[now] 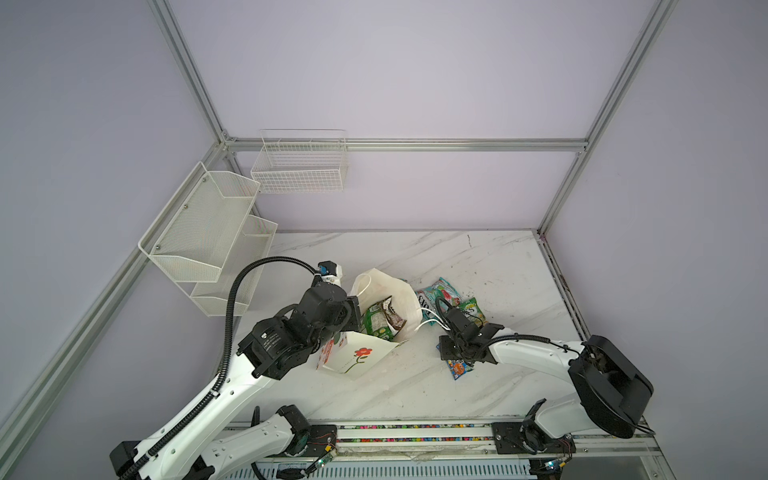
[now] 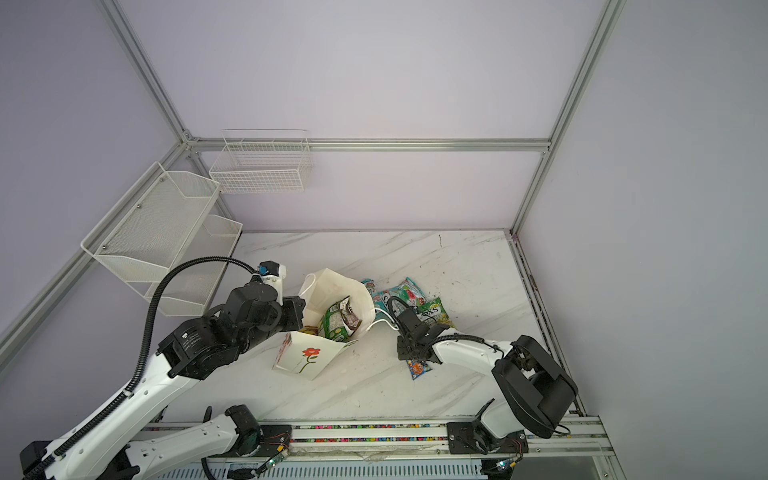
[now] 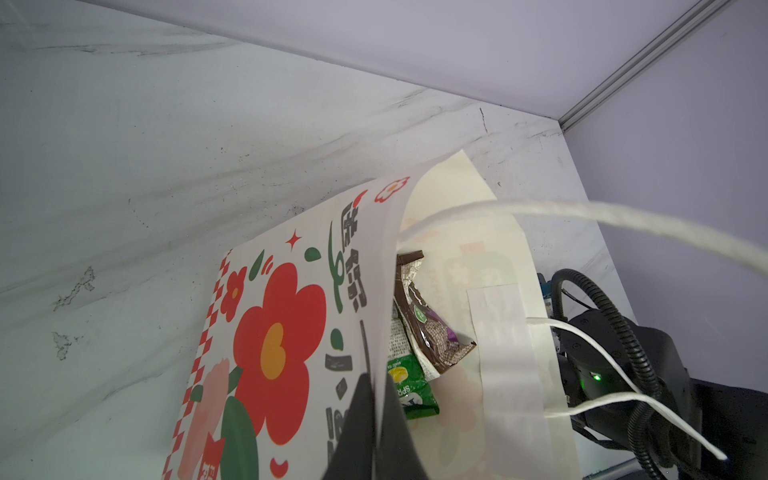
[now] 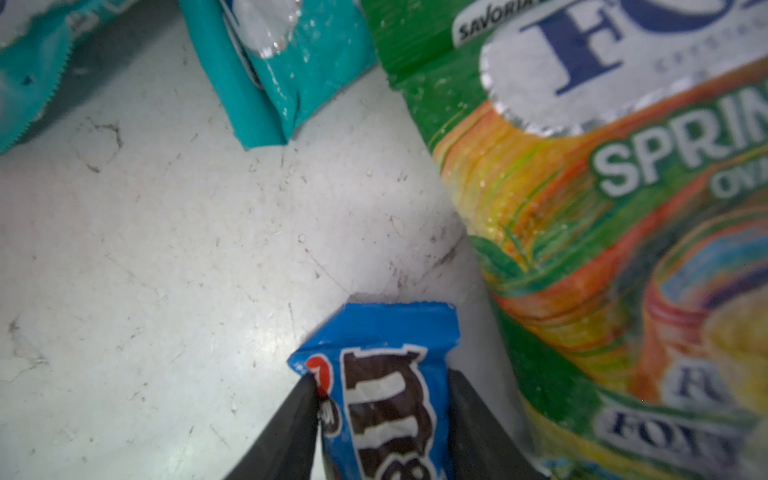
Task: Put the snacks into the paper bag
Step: 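Close the right gripper on the end of the blue M&M's pack, then lift the M&M's pack off the table with the right gripper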
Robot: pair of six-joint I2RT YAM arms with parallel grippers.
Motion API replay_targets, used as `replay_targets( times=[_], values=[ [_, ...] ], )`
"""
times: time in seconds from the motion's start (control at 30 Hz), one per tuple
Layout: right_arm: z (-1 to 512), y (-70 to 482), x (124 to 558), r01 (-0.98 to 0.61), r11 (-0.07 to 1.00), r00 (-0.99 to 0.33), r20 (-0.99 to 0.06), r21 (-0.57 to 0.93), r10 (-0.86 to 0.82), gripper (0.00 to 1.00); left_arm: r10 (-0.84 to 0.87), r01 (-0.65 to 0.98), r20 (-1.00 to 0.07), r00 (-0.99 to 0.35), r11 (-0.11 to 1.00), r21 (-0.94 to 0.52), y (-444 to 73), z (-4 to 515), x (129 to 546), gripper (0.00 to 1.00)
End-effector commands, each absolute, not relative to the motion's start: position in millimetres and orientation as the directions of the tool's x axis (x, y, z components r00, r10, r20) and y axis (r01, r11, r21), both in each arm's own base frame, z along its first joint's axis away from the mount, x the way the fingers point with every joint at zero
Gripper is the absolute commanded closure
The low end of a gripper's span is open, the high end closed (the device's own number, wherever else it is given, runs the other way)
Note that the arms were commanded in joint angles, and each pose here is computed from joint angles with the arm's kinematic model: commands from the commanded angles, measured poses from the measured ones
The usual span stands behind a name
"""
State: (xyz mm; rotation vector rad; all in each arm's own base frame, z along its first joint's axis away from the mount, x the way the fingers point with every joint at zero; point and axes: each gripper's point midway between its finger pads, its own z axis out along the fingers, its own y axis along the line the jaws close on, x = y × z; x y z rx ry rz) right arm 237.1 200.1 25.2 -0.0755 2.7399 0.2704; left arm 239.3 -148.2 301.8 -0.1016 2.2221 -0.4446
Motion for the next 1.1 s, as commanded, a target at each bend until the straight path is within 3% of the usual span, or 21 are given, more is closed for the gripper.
replay_targets(
  times=[0.0,0.2,1.07],
  values=[
    [13.3,192.8,227.6,-0.075,0.984,-0.941,-0.339,0.161,-0.016,0.6,-0.314,0.094,-0.775,-0.549,0.898,-0.43,-149.8,333.3,246.5,1.0],
    [20.2,192.8,229.3,-0.074,0.983,-0.935,-0.355,0.166,-0.01,0.72,-0.315,0.093,-0.774,-0.549,0.897,-0.431,-149.7,333.3,246.5,1.0],
    [102.0,211.7,244.5,-0.112,0.937,-0.865,-0.496,0.331,0.071,0.79,-0.32,0.093,-0.775,-0.545,0.895,-0.435,-147.4,334.0,244.3,1.0]
  ],
)
